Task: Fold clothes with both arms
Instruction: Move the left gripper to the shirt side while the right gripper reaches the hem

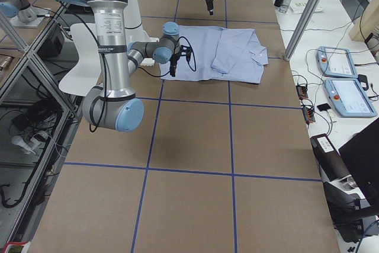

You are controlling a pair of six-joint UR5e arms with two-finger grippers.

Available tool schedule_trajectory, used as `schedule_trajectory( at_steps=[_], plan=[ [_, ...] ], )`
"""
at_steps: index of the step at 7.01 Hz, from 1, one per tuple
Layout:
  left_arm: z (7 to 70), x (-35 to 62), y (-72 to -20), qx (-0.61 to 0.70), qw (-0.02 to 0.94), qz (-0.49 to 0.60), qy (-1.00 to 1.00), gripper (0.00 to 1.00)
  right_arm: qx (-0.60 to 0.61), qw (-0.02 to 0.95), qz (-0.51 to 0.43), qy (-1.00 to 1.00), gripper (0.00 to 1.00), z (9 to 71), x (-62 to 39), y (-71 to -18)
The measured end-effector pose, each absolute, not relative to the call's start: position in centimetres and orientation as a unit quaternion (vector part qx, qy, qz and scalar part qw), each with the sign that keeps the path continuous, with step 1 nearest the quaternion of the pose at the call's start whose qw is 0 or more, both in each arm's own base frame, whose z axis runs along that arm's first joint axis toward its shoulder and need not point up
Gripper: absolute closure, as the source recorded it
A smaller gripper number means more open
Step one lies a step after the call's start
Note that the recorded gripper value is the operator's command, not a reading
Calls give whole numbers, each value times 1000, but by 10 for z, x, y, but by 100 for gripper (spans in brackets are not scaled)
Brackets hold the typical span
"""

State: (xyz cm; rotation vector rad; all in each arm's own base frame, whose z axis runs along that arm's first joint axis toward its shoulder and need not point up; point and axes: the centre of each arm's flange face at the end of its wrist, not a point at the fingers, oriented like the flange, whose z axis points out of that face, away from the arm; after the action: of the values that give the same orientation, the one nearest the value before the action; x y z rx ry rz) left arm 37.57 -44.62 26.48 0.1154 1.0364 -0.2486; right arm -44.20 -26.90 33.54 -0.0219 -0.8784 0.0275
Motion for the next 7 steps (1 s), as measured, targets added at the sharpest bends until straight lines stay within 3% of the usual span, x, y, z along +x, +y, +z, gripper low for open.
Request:
schedule_trajectory(
  at_steps=[7],
  plan=[
    [266,380,-442,51,861,-115,493,1,-38,914,-9,-404,1,351,-479,-224]
  ],
)
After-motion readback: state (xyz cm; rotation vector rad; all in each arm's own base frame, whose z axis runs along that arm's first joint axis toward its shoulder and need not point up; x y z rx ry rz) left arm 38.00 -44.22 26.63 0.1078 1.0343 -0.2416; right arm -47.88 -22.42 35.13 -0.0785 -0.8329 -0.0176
